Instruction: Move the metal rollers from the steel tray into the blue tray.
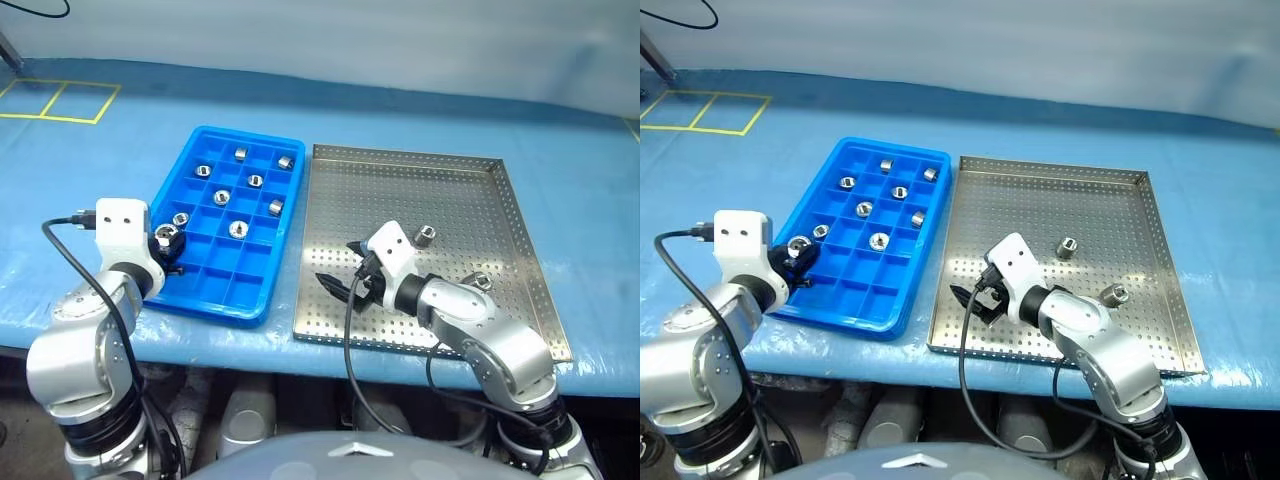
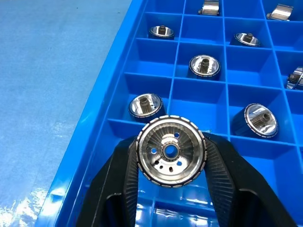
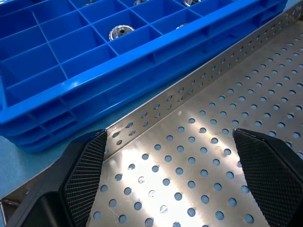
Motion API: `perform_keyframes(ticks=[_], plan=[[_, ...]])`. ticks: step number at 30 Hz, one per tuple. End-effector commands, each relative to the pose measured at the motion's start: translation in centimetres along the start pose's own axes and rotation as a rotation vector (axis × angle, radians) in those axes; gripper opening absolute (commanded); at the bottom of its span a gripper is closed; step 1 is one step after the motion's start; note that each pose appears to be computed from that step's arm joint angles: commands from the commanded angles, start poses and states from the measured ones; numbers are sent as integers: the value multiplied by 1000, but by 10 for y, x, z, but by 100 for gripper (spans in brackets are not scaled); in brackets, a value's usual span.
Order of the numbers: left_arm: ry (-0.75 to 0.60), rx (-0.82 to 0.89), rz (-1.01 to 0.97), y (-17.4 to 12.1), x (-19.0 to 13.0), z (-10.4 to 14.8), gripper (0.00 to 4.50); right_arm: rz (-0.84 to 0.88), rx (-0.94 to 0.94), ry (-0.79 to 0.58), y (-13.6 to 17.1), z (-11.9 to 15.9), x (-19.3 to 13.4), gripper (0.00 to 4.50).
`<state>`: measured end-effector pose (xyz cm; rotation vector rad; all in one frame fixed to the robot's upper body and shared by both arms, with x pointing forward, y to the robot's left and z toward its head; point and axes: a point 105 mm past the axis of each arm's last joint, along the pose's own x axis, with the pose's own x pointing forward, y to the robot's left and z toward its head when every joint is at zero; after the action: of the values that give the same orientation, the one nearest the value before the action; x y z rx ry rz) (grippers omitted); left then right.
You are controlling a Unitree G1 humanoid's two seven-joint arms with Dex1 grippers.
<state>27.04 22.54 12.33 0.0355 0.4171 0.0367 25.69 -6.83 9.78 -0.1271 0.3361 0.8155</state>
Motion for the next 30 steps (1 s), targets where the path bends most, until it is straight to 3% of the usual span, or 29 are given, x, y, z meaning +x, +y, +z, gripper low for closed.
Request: perform_keyframes(ticks=[1,18,20,23,30], plan=[[-29,22,-26,-10,5,4,171,6,-21,-41,2,10,-3,450],[124,42,28,-2,20,-28,171,-63,0,-53,-2,7,-12,450],[103,36,0,-7,21,-24,243,-66,-1,-53,-2,8,-12,450],[-22,19,-70,-22,22,1,309,-78,-2,-61,-3,9,-13,450],[-352,79,-314,-74,15,58,309,-165,-4,-83,-13,13,-23,450]])
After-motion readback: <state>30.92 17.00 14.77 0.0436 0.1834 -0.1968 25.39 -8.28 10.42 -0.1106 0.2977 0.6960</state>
